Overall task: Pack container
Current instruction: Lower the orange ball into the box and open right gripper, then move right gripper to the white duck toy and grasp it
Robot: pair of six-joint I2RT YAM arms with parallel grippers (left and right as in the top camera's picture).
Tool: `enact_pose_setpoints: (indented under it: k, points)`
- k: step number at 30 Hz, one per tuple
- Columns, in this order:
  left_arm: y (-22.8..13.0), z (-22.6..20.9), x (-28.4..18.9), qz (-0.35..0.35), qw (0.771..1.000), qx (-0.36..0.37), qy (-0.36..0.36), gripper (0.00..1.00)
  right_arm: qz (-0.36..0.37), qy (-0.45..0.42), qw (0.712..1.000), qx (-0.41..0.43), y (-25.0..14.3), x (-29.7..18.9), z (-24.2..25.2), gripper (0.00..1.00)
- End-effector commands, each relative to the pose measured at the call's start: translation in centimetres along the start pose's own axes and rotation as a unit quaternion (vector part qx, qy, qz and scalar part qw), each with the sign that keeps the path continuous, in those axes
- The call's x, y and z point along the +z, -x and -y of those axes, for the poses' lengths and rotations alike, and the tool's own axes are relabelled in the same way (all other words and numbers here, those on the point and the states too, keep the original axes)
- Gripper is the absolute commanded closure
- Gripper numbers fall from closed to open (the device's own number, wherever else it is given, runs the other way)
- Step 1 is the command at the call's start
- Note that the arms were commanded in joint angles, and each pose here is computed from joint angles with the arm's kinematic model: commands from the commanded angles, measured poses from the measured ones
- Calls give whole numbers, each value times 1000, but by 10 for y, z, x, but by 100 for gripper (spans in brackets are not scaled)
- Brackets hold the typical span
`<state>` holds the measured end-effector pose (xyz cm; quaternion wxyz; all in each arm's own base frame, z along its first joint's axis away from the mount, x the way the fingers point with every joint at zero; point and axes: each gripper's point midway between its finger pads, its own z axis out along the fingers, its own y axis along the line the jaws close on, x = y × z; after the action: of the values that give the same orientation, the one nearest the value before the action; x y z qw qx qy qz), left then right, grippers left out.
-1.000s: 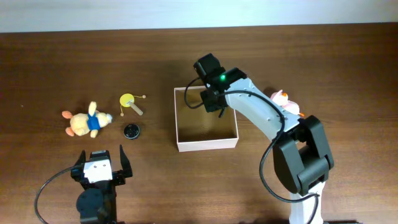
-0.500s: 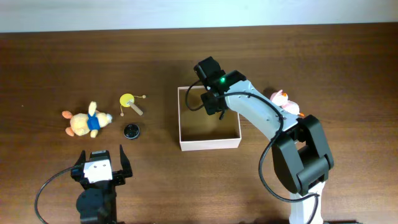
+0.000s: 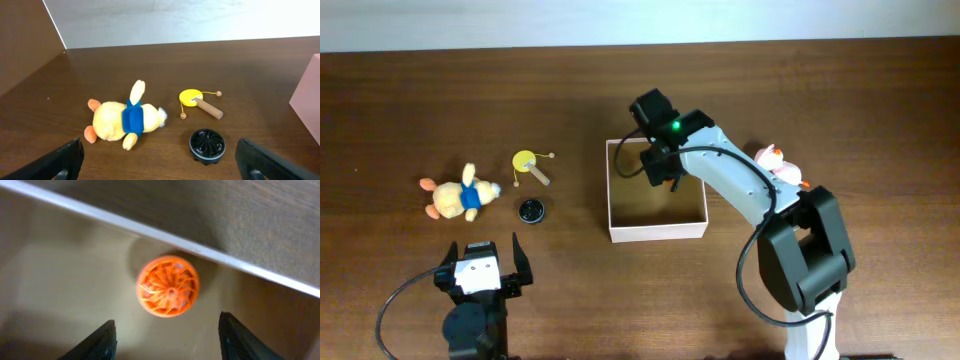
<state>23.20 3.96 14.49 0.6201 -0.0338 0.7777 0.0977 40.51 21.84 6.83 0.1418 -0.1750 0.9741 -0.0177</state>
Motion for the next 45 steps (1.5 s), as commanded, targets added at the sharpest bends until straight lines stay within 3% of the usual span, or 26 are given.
enact_pose_setpoints:
  k: [1, 7, 15, 22, 30, 36, 45]
  points:
    - [0, 2, 0, 2, 1000, 8, -5, 1, 40, 21, 999, -23, 27, -38, -23, 45]
    - [0, 2, 0, 2, 1000, 8, -5, 1, 64, 13, 998, -24, 46, -100, -18, 46]
    - [0, 2, 0, 2, 1000, 8, -5, 1, 44, -75, 995, 47, 38, -140, 66, 46]
    - [0, 2, 0, 2, 1000, 8, -5, 1, -43, -96, 988, 110, -2, -120, 131, 45]
    - [0, 2, 0, 2, 1000, 8, -5, 1, -108, -74, 983, 131, -37, -61, 141, 44]
    - [0, 2, 0, 2, 1000, 8, -5, 1, -127, -74, 978, 146, -65, -9, 148, 41]
    - [0, 2, 0, 2, 1000, 8, -5, 1, -128, -78, 973, 178, -76, -4, 197, 38]
